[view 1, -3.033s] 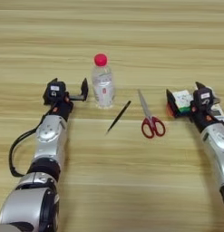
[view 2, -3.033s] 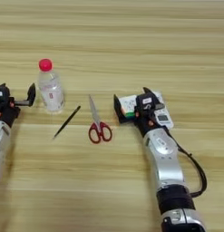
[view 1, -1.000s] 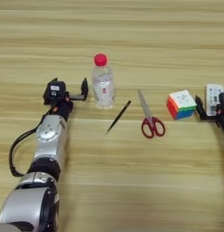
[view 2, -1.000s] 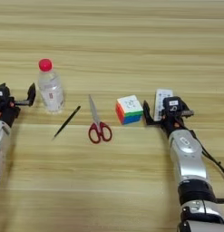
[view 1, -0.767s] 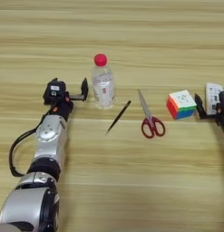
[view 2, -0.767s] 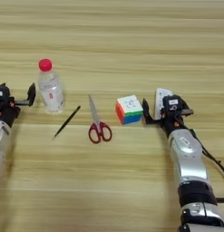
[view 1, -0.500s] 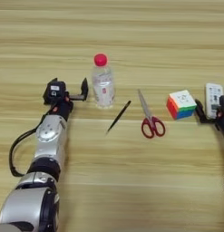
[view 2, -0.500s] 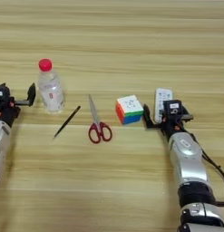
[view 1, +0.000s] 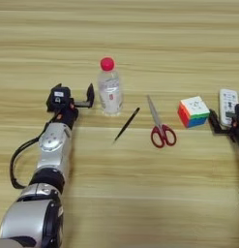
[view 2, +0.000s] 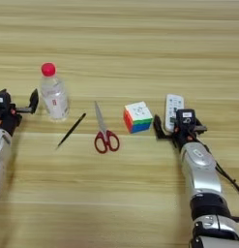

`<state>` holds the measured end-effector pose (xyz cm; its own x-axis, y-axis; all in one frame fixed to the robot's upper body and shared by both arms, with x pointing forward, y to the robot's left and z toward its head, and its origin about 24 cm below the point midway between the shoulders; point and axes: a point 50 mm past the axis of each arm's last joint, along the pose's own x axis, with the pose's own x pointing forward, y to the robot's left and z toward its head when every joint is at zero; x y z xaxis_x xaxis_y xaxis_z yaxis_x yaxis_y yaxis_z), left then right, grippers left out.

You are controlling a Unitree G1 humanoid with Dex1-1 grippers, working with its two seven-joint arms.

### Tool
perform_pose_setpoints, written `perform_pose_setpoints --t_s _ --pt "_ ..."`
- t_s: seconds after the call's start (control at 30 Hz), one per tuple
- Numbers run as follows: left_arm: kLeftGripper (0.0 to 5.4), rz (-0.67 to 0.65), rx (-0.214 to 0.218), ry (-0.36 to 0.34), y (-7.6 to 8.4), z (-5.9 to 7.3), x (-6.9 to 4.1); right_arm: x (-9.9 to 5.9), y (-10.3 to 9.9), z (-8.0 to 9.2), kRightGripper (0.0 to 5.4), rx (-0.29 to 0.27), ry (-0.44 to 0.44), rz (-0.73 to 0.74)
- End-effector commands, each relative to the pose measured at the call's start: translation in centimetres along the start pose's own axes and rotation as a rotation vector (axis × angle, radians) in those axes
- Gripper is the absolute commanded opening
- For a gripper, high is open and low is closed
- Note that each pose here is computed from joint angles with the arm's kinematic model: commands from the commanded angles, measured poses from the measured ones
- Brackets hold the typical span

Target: Move the objects on the table

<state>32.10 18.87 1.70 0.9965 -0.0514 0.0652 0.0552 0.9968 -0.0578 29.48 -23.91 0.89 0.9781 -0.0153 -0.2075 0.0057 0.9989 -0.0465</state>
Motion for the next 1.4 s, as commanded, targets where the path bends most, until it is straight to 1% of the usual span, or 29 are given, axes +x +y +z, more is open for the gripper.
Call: perform_pose_setpoints --t_s 0.03,0.37,0.43,0.47,0.6,0.67,0.83,0.9,1.1,1.2,1.4 --pt "5.40 -0.008 0.017 -0.007 -0.1 0.3 0.3 0.2 0.2 -0.4 5.09 0.019 0.040 0.005" --pt "5.40 -0.007 0.017 -0.007 -0.2 0.3 0.4 0.3 0.2 -0.5 3.94 0.022 0.044 0.012" --pt "5.40 -0.007 0.017 -0.006 -0.2 0.3 0.3 0.3 0.3 -0.6 3.81 0.023 0.045 0.013" --pt "5.40 -0.007 0.017 -0.006 -0.2 0.3 0.3 0.3 0.3 -0.6 3.62 0.023 0.046 0.013" --pt "5.40 -0.007 0.017 -0.007 -0.2 0.3 0.3 0.3 0.2 -0.6 3.23 0.016 0.042 0.008" --pt "5.40 -0.007 0.017 -0.007 -0.1 0.3 0.3 0.3 0.2 -0.6 2.93 0.015 0.041 0.008" --pt "5.40 -0.007 0.017 -0.007 -0.1 0.3 0.3 0.3 0.2 -0.5 2.89 0.016 0.039 0.008" --pt "5.40 -0.007 0.017 -0.008 -0.1 0.3 0.3 0.3 0.1 -0.3 2.89 0.001 0.017 0.003" --pt "5.40 -0.007 0.018 -0.008 -0.1 0.3 0.3 0.1 0.3 1.3 2.89 -0.014 -0.069 0.018" --pt "5.40 -0.007 0.018 -0.008 -0.2 0.3 0.3 0.0 0.5 2.4 2.89 -0.032 -0.119 0.026" --pt "5.40 -0.008 0.018 -0.009 -0.2 0.3 0.3 -0.6 1.1 4.7 2.89 -0.033 -0.216 0.061"
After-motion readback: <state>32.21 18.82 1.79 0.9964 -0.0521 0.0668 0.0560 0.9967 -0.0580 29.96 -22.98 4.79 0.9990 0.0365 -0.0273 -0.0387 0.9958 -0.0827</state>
